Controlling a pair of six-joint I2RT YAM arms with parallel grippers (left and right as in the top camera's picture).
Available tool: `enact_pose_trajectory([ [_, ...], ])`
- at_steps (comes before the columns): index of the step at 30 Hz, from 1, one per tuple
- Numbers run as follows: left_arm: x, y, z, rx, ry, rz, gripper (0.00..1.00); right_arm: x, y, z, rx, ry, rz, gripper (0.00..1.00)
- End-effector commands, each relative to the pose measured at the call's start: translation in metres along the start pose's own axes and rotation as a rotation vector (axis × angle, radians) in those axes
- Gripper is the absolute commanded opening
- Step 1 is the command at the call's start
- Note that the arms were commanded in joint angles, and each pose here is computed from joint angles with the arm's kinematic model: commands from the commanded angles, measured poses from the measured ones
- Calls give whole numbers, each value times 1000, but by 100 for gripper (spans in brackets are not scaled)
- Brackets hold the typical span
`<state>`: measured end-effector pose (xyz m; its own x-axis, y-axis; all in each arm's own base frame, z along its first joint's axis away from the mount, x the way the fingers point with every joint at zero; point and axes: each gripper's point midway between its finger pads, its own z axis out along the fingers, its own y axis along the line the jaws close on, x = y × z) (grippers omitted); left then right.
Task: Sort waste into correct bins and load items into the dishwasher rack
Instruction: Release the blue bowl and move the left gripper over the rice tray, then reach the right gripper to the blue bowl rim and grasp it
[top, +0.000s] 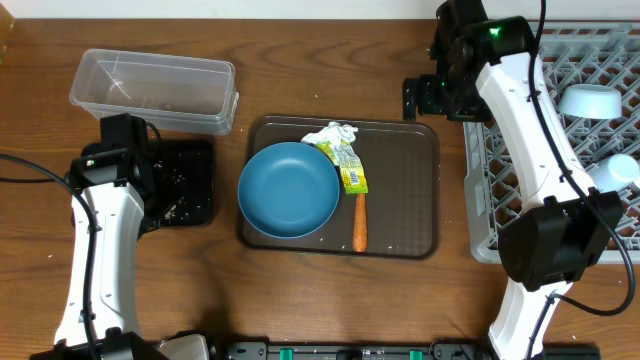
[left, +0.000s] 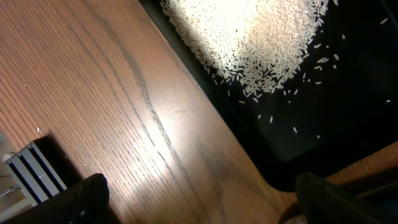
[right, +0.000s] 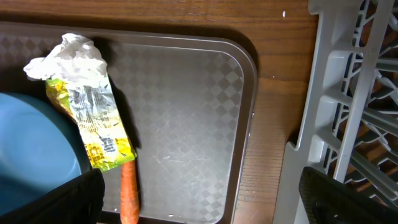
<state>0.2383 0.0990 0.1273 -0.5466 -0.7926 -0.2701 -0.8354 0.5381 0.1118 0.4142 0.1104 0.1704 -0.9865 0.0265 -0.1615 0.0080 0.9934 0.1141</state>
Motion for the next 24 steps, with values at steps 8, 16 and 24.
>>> enact_pose_trajectory([
  [8,-5,1,-3,-3,-16,-24,99,1,2,-8,-5,-16,7,99],
  [16,-5,1,-3,-3,-16,-23,99,1,2,-8,-5,-16,7,99],
  [24,-5,1,-3,-3,-16,-24,99,3,10,-8,-49,-4,27,99],
])
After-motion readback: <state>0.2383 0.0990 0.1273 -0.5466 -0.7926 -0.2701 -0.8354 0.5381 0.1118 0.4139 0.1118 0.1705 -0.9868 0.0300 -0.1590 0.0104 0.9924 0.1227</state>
